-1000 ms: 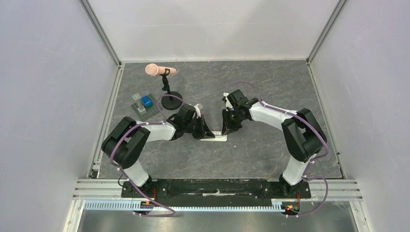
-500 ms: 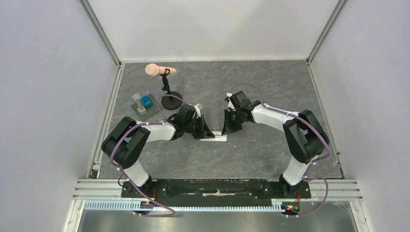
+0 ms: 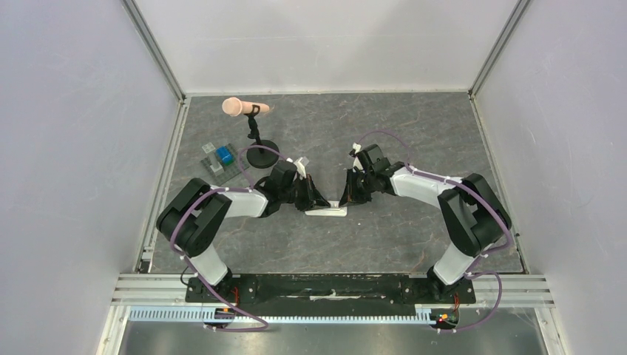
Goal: Load the batteries into the remote control
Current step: Load the battery cover into the remote control.
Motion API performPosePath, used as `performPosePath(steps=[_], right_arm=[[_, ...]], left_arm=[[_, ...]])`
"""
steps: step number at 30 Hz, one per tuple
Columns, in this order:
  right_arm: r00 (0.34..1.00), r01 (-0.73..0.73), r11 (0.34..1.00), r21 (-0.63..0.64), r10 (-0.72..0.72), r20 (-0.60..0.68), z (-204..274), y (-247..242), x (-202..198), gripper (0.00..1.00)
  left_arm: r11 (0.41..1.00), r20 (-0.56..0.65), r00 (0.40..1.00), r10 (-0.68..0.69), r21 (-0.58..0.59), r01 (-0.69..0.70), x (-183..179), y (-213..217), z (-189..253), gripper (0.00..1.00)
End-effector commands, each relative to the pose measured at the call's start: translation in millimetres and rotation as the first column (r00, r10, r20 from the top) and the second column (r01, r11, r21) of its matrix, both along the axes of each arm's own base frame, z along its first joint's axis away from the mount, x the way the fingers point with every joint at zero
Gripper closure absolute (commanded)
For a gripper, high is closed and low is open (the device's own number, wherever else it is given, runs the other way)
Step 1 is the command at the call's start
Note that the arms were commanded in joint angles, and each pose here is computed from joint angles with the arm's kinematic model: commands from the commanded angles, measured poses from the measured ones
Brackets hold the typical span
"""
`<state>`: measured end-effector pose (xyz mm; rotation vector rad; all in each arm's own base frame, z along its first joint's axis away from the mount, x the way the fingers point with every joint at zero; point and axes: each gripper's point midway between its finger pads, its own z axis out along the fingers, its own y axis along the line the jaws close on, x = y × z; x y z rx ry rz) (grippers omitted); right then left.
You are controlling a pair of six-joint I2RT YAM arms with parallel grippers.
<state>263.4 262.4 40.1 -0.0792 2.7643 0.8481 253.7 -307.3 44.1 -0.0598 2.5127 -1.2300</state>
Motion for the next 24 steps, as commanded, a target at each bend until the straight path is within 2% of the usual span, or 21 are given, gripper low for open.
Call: performPosePath(steps=[1,7,12,18,24], right_arm=[[0.999,-0.037,0.998,0.04,0.036,0.031,-3,12,-8,1.0],[0.996,-0.054,0.996,0.076,0.048,0.074,12,20,0,1.0],[0.998,-0.053,0.997,0.052,0.054,-0.018,8,20,-6,1.0],[0.997,-0.051,0.998,0.033,0.053,-0.058,8,17,-5,1.0],[0.997,-0.058,0.997,0.054,0.061,-0.053,20,19,-2,1.0]], left_arm=[[0.999,0.029,0.999,0.03,-0.045,-0.029,10,-4,3,0.86],[0.996,0.066,0.997,0.045,-0.075,-0.04,13,-5,12,0.85],[0.993,0.142,0.986,0.089,-0.086,-0.077,21,1,29,0.8],[0.988,0.211,0.965,0.155,-0.036,-0.151,25,22,32,0.7],[0.977,0.232,0.956,0.181,0.071,-0.202,24,44,21,0.68]])
